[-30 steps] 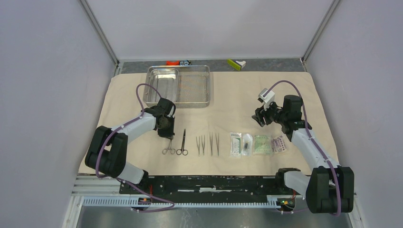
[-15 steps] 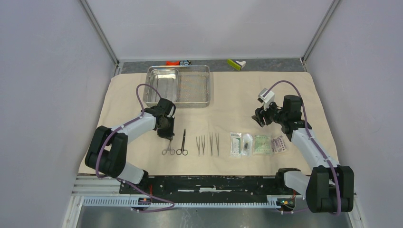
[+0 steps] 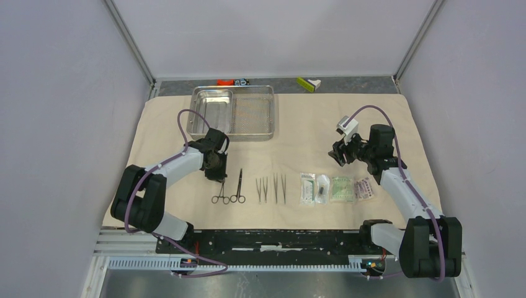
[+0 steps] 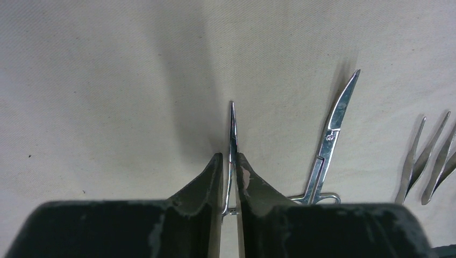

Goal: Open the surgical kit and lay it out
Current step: Place the medical item in the surgical kit.

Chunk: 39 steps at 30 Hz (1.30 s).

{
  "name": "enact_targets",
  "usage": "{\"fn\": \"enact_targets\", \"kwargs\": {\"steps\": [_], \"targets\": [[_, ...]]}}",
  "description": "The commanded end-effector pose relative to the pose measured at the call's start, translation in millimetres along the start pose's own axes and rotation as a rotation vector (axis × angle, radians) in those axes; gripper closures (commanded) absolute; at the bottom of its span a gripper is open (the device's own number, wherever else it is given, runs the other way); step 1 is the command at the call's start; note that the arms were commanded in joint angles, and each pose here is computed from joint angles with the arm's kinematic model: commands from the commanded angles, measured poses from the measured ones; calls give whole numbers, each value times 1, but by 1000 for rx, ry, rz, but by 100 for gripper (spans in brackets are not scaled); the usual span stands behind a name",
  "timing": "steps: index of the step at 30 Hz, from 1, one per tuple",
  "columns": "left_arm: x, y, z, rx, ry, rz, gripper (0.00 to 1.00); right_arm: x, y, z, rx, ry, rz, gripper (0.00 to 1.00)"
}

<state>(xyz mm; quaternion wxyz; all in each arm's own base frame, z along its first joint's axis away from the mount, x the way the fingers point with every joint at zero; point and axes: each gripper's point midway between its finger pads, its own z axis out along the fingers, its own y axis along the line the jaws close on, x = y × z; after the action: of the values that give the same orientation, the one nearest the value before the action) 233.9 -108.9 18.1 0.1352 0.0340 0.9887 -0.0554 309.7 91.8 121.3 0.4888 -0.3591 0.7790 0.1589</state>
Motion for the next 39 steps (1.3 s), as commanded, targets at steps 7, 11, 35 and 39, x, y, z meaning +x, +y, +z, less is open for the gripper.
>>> {"fn": "enact_targets", "kwargs": {"steps": [7,11,35,39], "targets": [[-23,2,-8,-19,-89,2,78,-6,-2,-1,0,-24,-24,38],[-22,3,-5,-22,-79,3,78,-7,-2,-1,-1,-27,-26,38],[-26,2,1,-15,-65,26,89,-6,-1,-1,-3,-26,-25,38],[-26,2,0,-7,-69,26,88,-5,-1,-1,-2,-25,-25,38]]}}
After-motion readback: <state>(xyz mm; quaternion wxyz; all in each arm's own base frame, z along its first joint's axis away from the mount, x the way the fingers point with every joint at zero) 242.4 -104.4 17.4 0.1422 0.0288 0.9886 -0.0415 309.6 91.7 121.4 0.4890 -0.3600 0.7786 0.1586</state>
